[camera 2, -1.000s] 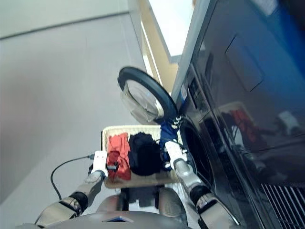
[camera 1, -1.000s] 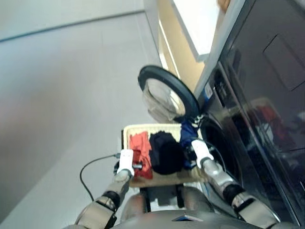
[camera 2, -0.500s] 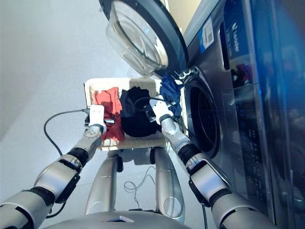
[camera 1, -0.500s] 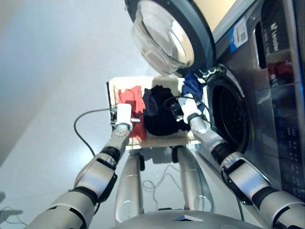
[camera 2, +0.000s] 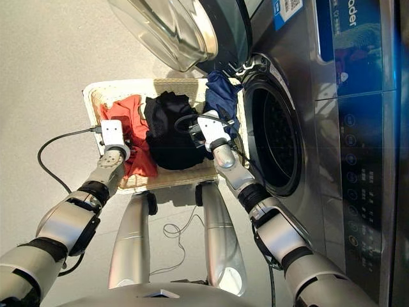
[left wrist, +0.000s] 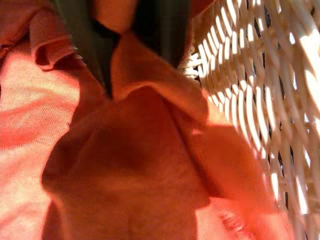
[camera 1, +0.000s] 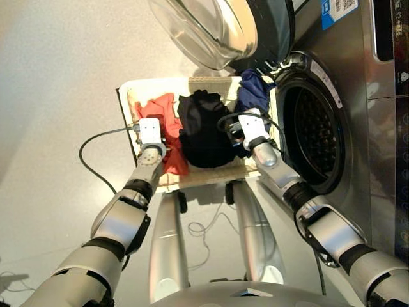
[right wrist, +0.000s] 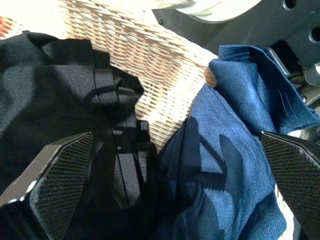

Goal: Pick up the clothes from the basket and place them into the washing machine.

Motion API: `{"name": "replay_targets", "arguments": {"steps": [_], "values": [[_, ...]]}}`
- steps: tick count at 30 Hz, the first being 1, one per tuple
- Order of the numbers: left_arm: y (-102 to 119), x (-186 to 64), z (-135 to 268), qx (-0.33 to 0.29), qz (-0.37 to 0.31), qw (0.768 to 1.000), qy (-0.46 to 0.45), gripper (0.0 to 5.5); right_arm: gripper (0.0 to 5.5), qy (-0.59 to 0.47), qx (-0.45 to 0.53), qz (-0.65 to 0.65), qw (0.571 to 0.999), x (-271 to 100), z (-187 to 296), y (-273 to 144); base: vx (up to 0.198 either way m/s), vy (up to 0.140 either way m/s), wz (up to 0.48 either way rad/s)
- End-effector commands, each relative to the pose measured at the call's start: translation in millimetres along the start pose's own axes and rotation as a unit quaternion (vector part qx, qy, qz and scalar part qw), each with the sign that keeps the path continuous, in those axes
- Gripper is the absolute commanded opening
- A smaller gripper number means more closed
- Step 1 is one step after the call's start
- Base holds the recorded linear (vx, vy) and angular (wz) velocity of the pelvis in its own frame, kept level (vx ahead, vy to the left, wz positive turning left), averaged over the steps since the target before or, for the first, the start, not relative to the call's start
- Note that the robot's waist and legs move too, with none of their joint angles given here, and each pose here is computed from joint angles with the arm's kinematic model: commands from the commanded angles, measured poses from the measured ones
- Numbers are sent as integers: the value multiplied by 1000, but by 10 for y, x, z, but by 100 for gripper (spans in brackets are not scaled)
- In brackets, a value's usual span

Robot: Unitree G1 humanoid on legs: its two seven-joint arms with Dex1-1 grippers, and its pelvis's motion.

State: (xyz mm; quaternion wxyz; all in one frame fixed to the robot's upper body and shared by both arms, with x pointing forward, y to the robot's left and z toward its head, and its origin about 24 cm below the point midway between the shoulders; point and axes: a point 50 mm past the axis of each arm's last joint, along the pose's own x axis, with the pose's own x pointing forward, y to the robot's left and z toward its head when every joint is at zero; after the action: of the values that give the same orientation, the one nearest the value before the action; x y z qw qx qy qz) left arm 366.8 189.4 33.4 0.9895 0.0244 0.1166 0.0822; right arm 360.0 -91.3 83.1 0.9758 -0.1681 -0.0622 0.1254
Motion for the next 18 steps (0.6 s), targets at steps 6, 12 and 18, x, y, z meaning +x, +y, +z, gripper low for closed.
{"name": "replay_targets", "arguments": {"steps": [6,12,18], "values": [[-28,-109,-233,-75,9,997,9,0,550,1,37,15,999,-130,-138,150,0,0,0],[-119,-189,-220,-122,-21,992,-26,0,550,45,16,52,998,-305,-399,230,32,-6,-1],[-279,-406,-344,-175,-74,981,-44,0,550,77,2,131,988,-615,-635,437,82,-3,6]]}}
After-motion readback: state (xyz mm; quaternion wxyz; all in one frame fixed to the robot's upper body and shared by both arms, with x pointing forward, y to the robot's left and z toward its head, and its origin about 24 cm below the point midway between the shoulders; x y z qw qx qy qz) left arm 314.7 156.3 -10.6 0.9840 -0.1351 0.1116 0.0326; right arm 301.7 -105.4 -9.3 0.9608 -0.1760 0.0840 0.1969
